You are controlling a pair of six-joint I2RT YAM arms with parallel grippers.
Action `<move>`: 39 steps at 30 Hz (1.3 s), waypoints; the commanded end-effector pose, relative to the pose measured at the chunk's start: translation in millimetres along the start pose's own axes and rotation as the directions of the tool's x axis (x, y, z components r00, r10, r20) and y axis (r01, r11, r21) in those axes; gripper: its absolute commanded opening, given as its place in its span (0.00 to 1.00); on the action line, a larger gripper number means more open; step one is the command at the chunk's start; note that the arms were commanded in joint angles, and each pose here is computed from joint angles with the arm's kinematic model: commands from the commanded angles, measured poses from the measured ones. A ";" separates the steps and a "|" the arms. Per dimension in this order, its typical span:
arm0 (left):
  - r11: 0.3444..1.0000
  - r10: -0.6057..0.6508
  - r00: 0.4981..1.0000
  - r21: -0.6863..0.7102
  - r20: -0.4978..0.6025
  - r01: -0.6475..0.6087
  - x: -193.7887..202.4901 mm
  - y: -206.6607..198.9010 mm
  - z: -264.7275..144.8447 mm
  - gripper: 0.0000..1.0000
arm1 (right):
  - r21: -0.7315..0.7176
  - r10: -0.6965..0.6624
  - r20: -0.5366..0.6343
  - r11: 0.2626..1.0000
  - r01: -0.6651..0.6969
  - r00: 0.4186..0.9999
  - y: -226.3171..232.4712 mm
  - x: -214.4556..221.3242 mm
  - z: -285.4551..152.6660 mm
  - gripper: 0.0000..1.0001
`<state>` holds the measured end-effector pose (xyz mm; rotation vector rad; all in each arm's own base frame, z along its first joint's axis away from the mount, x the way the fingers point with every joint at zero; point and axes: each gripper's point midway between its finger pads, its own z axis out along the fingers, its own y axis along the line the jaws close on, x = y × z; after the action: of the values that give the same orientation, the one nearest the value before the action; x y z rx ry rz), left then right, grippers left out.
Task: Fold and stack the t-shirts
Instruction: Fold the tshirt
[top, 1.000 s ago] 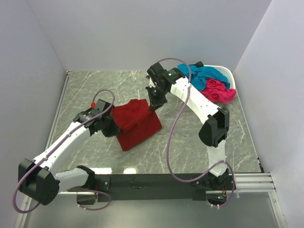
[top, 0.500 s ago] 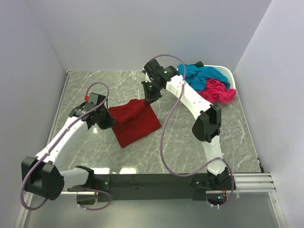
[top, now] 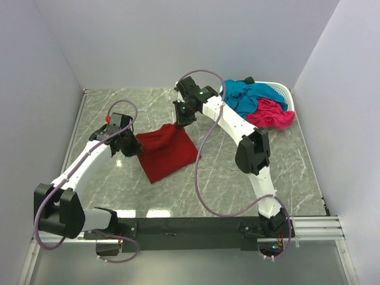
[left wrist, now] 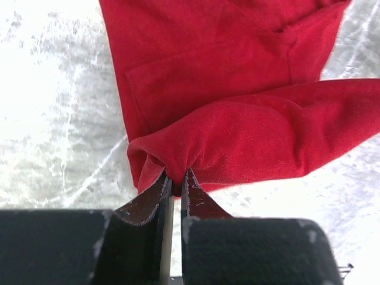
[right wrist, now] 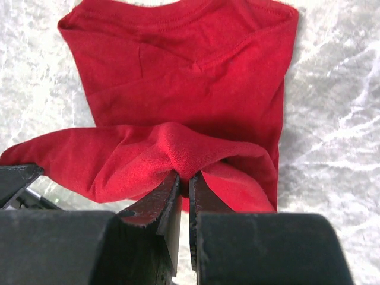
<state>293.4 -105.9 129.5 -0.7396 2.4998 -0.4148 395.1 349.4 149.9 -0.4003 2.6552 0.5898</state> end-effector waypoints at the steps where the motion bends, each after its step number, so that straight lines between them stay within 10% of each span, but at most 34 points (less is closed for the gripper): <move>1: 0.999 0.039 0.999 0.019 0.030 -0.039 -8.9 -1.5 11.0 0.00 | -0.031 0.005 0.117 1.000 -0.001 0.993 6.5 -34.5 -2.1 0.00; 39: 0.999 0.032 0.996 -0.020 0.086 -0.030 -65.5 12.1 85.4 0.01 | -0.019 0.124 0.226 0.992 -0.122 0.966 -17.0 -67.2 60.0 0.00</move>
<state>355.3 -72.2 64.1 -0.7344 2.5065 -0.3148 454.1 374.4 110.0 -0.2293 2.5554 0.6256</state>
